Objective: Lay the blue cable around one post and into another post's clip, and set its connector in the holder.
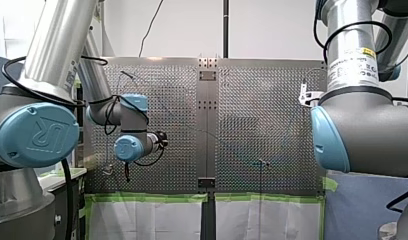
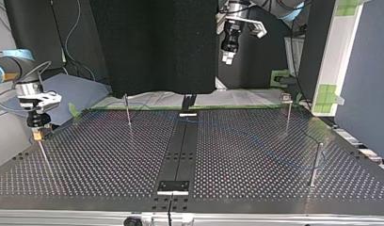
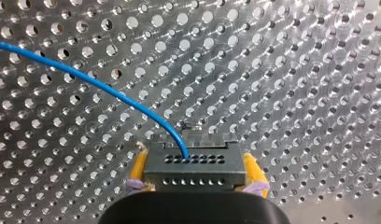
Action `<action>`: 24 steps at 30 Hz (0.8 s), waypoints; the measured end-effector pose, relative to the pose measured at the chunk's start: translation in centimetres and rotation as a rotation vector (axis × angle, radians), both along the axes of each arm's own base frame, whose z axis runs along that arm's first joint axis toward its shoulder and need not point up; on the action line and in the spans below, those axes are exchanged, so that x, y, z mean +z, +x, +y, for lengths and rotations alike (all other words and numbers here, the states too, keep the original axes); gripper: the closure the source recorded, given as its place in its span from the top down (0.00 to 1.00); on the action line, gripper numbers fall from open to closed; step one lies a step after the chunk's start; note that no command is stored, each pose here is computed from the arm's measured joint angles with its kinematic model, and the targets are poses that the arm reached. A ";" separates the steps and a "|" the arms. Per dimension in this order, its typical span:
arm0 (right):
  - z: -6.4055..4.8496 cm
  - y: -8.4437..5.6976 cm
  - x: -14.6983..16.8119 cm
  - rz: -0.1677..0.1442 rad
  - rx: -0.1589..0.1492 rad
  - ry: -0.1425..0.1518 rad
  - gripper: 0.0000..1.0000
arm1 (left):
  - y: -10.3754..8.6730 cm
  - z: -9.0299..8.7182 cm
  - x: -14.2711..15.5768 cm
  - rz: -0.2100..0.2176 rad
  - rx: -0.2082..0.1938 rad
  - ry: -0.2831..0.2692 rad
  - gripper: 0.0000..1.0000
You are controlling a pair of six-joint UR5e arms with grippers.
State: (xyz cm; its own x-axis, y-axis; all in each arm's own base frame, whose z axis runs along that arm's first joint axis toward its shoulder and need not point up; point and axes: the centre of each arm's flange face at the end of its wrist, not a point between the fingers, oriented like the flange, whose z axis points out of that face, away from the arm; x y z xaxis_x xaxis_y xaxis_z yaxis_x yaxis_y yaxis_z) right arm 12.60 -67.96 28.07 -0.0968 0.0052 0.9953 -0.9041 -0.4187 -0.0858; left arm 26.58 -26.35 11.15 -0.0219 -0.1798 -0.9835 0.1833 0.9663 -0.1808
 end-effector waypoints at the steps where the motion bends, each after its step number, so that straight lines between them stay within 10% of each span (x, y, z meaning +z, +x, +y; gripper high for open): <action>1: 0.0 0.0 0.0 0.000 -0.001 0.000 0.00 | 0.0 0.0 0.0 0.000 0.000 0.000 1.00; 24: -0.1 0.6 -0.1 -0.005 0.009 -0.015 0.00 | 0.1 0.1 0.0 -0.001 0.003 0.000 1.00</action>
State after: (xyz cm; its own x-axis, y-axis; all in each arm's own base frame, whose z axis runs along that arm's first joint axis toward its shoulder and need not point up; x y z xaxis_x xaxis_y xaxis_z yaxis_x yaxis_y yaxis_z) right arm 13.21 -68.08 27.98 -0.1020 0.0189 0.9946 -0.9000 -0.4276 -0.0842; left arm 26.70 -26.29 11.17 -0.0205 -0.1803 -0.9834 0.1804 0.9668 -0.1811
